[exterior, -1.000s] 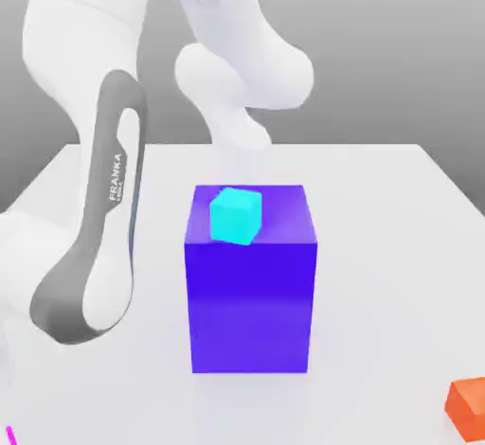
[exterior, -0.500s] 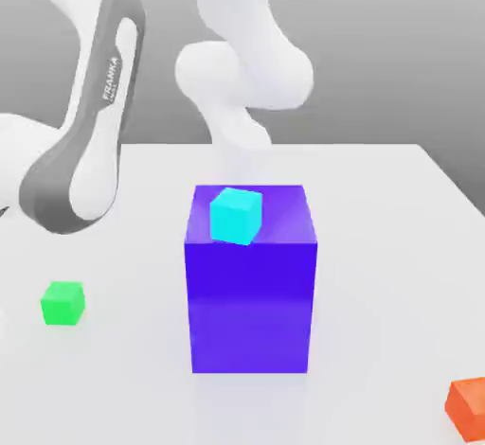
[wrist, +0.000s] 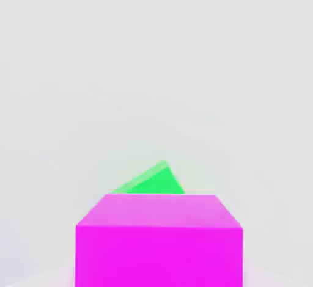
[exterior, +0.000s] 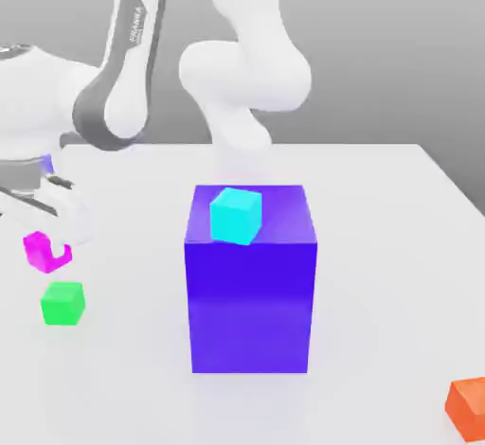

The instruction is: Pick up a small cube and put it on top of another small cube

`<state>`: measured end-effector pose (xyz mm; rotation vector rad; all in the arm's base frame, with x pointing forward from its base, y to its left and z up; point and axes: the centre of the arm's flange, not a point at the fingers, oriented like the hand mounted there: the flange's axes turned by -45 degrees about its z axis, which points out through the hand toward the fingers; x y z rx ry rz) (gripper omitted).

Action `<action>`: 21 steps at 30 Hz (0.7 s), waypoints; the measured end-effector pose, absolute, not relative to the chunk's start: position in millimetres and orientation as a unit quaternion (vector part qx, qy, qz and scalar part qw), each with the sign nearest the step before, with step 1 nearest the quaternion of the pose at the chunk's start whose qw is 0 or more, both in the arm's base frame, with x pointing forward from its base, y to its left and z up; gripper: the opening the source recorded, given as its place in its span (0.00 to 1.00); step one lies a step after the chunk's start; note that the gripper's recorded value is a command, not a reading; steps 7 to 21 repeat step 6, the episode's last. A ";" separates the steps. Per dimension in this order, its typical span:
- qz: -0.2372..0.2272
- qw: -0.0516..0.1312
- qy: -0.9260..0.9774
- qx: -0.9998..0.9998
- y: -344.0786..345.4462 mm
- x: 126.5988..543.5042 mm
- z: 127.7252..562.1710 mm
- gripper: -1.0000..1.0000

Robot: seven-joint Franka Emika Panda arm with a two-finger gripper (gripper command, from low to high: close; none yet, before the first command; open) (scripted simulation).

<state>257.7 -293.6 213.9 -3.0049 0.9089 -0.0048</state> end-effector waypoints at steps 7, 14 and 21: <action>-0.001 0.001 0.290 -0.957 -292.9 255.3 184.4 1.00; -0.001 0.001 0.290 -0.957 -292.9 255.3 184.4 1.00; -0.001 0.001 0.290 -0.957 -292.9 255.3 184.4 1.00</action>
